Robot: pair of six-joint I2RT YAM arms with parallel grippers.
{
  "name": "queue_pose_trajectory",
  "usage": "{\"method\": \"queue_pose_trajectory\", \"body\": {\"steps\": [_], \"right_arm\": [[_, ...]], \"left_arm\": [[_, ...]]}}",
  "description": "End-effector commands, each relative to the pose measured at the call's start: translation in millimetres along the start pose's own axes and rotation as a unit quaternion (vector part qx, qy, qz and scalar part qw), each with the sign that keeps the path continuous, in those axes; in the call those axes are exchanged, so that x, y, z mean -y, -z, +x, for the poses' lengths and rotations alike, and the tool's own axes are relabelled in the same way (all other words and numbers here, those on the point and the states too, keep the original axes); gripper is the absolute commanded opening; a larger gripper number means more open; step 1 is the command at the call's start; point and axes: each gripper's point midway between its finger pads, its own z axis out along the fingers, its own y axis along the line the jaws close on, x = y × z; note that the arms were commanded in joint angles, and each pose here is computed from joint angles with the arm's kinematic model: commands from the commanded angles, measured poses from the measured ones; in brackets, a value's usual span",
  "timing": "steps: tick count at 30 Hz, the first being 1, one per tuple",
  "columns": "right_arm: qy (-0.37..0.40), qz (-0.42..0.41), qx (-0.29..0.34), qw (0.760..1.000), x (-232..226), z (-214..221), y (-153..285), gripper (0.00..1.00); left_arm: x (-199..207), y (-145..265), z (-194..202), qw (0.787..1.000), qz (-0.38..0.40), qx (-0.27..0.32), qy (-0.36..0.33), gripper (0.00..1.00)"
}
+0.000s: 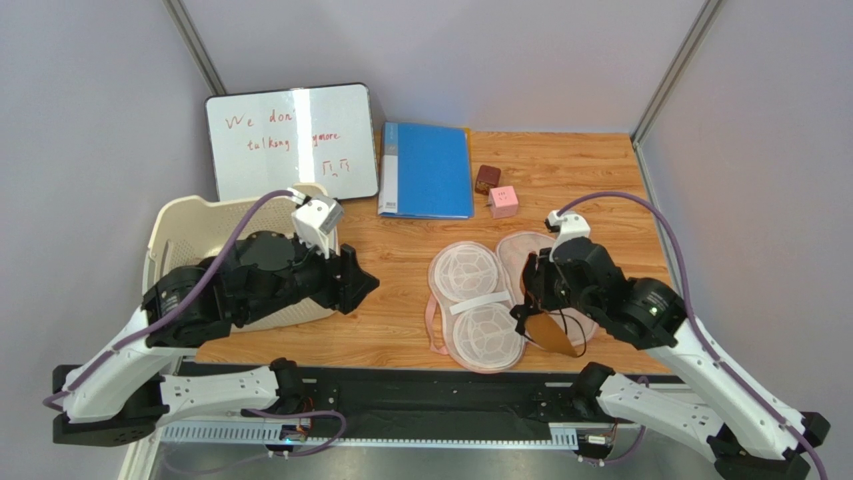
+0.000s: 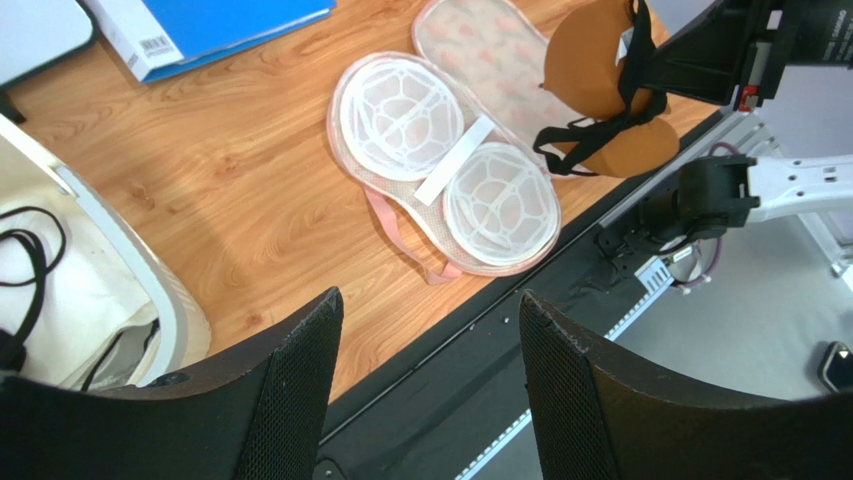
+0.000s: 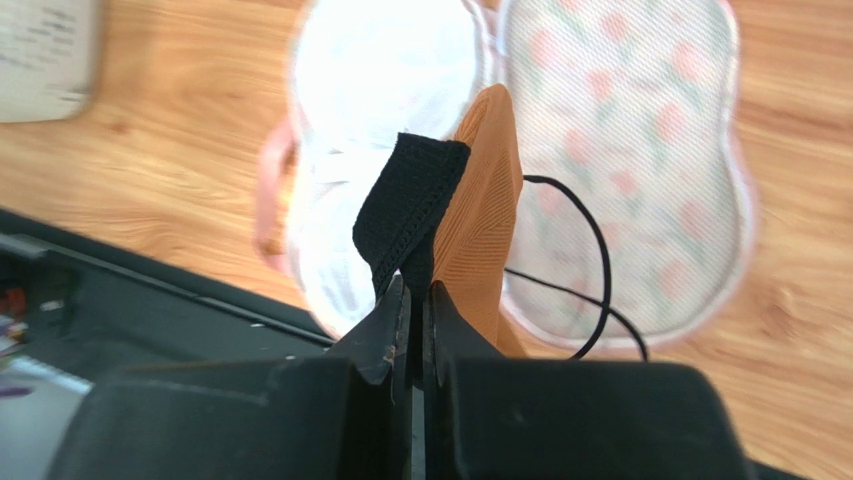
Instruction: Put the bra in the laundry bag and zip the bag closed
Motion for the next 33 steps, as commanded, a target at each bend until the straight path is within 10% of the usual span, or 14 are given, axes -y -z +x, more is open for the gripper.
{"method": "queue_pose_trajectory", "body": {"steps": [1,10,16,24,33], "right_arm": [[0.037,0.090,-0.067,0.993,22,13,-35,0.00],[0.110,0.074,-0.077,0.988,-28,-14,-164,0.00],[0.095,0.000,-0.098,0.991,-59,-1,-188,0.04],[0.033,-0.097,-0.143,0.984,-74,24,-139,0.70],[-0.136,-0.043,-0.111,0.984,1,13,-93,0.84]], "left_arm": [[9,-20,6,1.000,0.008,-0.006,0.014,0.71],[-7,-59,53,0.998,-0.037,-0.041,0.039,0.72],[-39,-79,69,0.973,-0.114,-0.014,0.201,0.73],[-34,-148,64,0.962,-0.060,-0.041,0.264,0.73],[-11,-250,72,0.954,-0.010,-0.124,0.272,0.76]]}}
